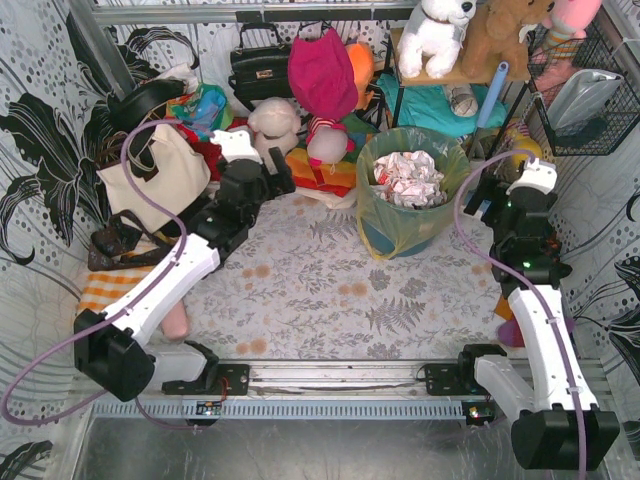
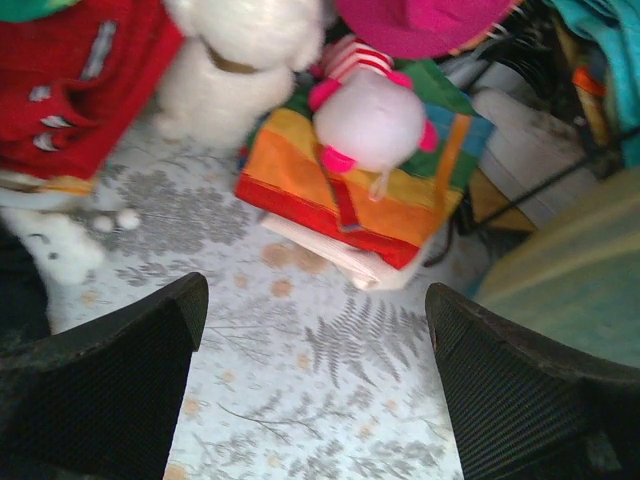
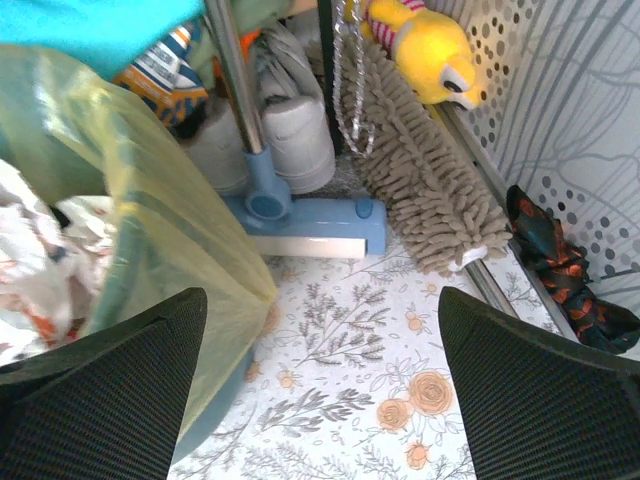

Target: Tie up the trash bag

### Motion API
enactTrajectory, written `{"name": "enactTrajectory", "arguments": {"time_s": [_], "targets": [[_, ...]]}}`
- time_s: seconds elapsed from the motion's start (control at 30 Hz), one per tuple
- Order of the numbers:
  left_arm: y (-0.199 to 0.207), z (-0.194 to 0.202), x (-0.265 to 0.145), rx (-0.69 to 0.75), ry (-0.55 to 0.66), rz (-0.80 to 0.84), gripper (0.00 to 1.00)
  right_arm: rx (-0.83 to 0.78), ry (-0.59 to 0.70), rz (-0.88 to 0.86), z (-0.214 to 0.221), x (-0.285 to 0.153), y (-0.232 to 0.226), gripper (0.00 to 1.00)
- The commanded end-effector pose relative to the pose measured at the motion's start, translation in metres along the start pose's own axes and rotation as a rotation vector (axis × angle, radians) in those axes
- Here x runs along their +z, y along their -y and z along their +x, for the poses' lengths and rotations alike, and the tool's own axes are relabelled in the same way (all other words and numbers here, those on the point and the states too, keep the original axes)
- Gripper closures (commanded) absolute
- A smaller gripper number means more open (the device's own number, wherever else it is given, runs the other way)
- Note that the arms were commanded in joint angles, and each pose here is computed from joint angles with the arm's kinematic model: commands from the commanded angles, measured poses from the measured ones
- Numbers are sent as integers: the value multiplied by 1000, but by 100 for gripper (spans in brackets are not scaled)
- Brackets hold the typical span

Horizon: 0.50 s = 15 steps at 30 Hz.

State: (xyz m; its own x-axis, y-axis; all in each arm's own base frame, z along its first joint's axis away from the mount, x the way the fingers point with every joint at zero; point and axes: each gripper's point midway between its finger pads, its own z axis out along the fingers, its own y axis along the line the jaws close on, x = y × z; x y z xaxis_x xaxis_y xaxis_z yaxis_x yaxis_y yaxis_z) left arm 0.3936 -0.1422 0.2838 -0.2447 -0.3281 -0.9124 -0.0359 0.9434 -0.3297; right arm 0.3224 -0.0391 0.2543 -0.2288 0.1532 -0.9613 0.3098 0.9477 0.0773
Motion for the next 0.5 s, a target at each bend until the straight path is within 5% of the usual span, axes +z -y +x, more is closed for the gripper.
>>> {"name": "enactTrajectory", "arguments": {"time_s": [0.0, 0.47], "targets": [[48, -2, -12, -36, -44, 95, 2, 41, 13, -61, -31, -13, -12, 1], [163, 13, -34, -166, -146, 256, 3, 99, -47, -223, -75, -14, -53, 7]]}}
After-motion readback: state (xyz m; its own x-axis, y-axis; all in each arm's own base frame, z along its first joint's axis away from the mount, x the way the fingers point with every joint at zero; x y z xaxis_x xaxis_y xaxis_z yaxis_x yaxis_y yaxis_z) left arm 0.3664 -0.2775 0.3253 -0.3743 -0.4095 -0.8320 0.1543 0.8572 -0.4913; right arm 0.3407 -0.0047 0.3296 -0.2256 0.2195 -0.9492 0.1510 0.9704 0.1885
